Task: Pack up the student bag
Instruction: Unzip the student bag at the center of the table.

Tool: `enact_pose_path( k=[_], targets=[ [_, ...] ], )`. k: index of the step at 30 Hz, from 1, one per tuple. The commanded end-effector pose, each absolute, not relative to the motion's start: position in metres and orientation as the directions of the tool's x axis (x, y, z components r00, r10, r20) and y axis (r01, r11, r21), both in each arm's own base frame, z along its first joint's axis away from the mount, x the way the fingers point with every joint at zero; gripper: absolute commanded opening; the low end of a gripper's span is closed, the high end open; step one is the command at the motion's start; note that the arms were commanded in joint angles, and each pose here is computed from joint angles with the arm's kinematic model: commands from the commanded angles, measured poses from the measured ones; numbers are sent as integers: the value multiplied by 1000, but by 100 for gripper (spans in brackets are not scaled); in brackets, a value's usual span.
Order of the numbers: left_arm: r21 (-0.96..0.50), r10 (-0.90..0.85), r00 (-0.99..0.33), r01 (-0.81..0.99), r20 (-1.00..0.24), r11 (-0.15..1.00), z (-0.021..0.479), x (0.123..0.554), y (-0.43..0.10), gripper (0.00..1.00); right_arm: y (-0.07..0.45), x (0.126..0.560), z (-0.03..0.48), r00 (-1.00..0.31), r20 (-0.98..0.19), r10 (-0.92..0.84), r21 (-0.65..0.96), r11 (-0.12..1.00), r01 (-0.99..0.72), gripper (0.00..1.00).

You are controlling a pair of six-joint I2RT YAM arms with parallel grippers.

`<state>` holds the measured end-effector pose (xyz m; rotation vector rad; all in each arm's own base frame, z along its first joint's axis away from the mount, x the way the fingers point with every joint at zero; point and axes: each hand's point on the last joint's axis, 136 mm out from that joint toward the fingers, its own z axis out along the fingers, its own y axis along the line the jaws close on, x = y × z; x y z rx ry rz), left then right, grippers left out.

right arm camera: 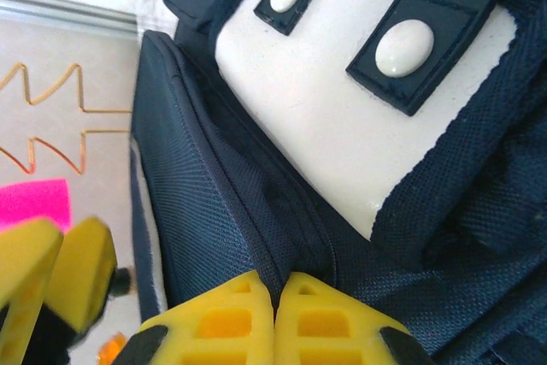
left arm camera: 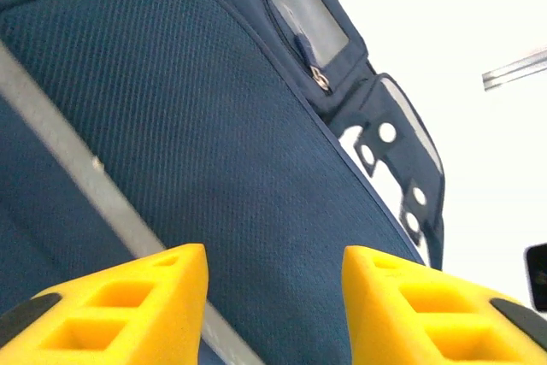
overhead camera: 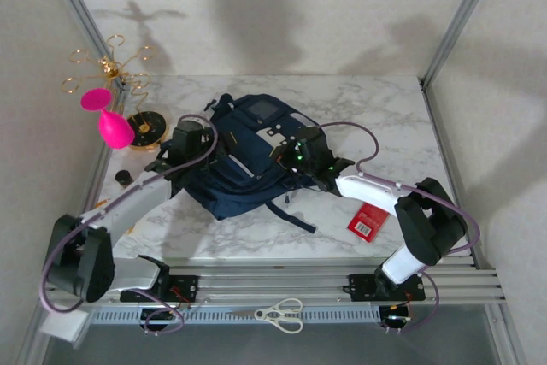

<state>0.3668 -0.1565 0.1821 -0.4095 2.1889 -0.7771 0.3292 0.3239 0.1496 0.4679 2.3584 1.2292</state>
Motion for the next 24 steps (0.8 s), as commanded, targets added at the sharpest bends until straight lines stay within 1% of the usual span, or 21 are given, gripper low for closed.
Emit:
enact_pose_path(
  k=[1,3,6,9,12,16,22,24],
  targets=[
    [-669,-534,-696,-103,-480,736,191,328,-159,48,354,342,209,-807,-191,559,933,359,28,0],
    [-646,-554,-694,-166,-460,745,189,307,-149,51,368,341,215,-815,-186,548,937,348,20,0],
    [-666,-614,-657,-222,-438,712,194,282,-133,51,384,341,208,-832,-151,534,942,333,43,0],
    [-676,-642,-659,-268,-391,687,186,260,-132,51,393,338,203,-839,-129,528,950,308,48,0],
    [-676,-660,-657,-300,-365,673,174,247,-138,52,399,335,200,-836,-145,529,943,330,45,0],
    [-679,-687,-625,-323,-370,659,168,249,-147,51,406,329,195,-845,-126,520,945,321,57,0],
    [-669,-707,-576,-338,-409,662,168,271,-166,50,414,324,189,-856,-107,507,947,313,67,0],
    [-659,-712,-563,-350,-420,665,168,277,-172,48,415,325,189,-856,-108,506,947,314,66,0]
  ],
)
